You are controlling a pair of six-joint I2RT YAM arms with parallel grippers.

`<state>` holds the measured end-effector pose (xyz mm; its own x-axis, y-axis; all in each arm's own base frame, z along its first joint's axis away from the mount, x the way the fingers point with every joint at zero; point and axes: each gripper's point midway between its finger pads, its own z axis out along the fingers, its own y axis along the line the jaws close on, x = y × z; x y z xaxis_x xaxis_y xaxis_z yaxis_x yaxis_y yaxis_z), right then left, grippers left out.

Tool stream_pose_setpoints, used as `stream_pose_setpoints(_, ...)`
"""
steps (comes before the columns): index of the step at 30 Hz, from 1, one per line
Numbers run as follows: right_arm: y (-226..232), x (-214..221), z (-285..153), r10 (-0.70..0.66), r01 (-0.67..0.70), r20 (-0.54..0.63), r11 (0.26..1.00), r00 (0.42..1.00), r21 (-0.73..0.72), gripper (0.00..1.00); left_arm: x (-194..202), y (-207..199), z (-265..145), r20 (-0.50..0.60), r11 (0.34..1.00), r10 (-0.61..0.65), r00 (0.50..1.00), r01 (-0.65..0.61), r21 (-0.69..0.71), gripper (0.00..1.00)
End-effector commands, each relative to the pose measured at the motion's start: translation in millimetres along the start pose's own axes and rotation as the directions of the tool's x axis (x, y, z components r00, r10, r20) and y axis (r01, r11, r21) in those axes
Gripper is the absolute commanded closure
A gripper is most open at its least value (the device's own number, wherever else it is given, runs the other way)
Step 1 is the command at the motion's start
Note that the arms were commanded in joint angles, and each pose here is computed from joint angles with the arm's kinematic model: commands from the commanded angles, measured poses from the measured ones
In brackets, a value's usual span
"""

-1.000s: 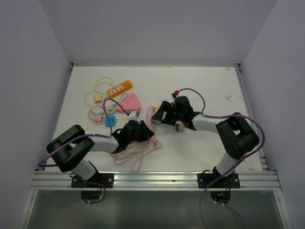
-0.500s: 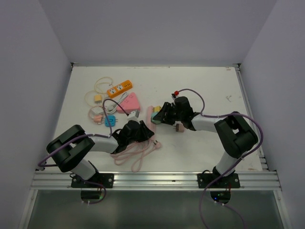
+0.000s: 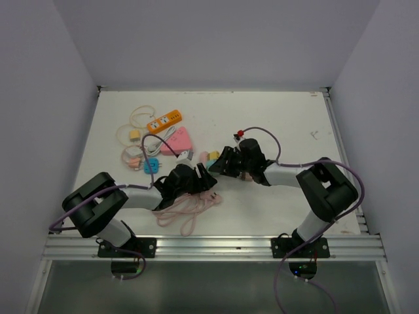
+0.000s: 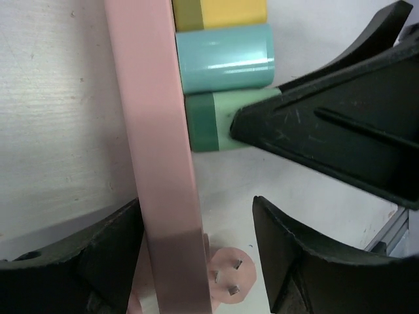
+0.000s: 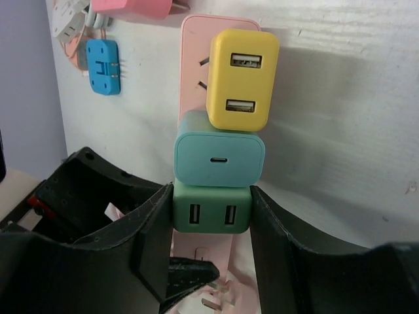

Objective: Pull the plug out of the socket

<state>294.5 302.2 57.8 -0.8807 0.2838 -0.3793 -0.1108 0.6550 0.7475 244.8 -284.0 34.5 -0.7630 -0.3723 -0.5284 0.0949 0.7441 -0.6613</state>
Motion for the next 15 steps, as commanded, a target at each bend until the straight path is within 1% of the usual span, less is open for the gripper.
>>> stream_pose_setpoints(1, 14.9, 7.5, -7.0, -0.04, 0.04, 0.004, 0.999, 0.999, -0.036, 1.0, 10.9, 35.6, 4.1, -0.044, 0.986, 0.056, 0.997, -0.062, -0.151, 0.3)
stream_pose_setpoints(3, 16.3, 12.1, -7.1, -0.041, 0.041, 0.0, 0.998, 0.999, -0.037, 1.0, 10.1, 36.5, 8.5, -0.048, 0.984, 0.06, 0.997, -0.067, -0.164, 0.34)
stream_pose_setpoints(7, 20.7, 16.6, -8.0, -0.044, 0.044, -0.003, 0.998, 0.999, -0.046, 1.0, 14.1, 37.7, 13.1, -0.067, 0.983, 0.06, 0.996, -0.07, -0.171, 0.46)
stream_pose_setpoints(10, 21.9, 15.3, -10.2, -0.043, 0.043, 0.006, 0.998, 0.999, -0.048, 1.0, 21.8, 44.9, 11.3, -0.089, 0.981, 0.05, 0.995, -0.065, -0.183, 0.64)
stream_pose_setpoints(12, 22.2, 14.6, -10.6, -0.045, 0.045, 0.009, 0.998, 0.999, -0.047, 1.0, 23.5, 47.5, 9.7, -0.091, 0.98, 0.039, 0.995, -0.056, -0.189, 0.71)
stream_pose_setpoints(13, 23.0, 14.5, -11.3, -0.044, 0.044, 0.009, 0.998, 0.999, -0.049, 1.0, 24.8, 49.4, 8.6, -0.092, 0.98, 0.039, 0.995, -0.056, -0.193, 0.78)
stream_pose_setpoints(15, 24.4, 13.8, -11.8, -0.042, 0.043, 0.012, 0.998, 0.999, -0.053, 1.0, 24.4, 51.8, 7.7, -0.089, 0.977, 0.034, 0.996, -0.051, -0.205, 0.87)
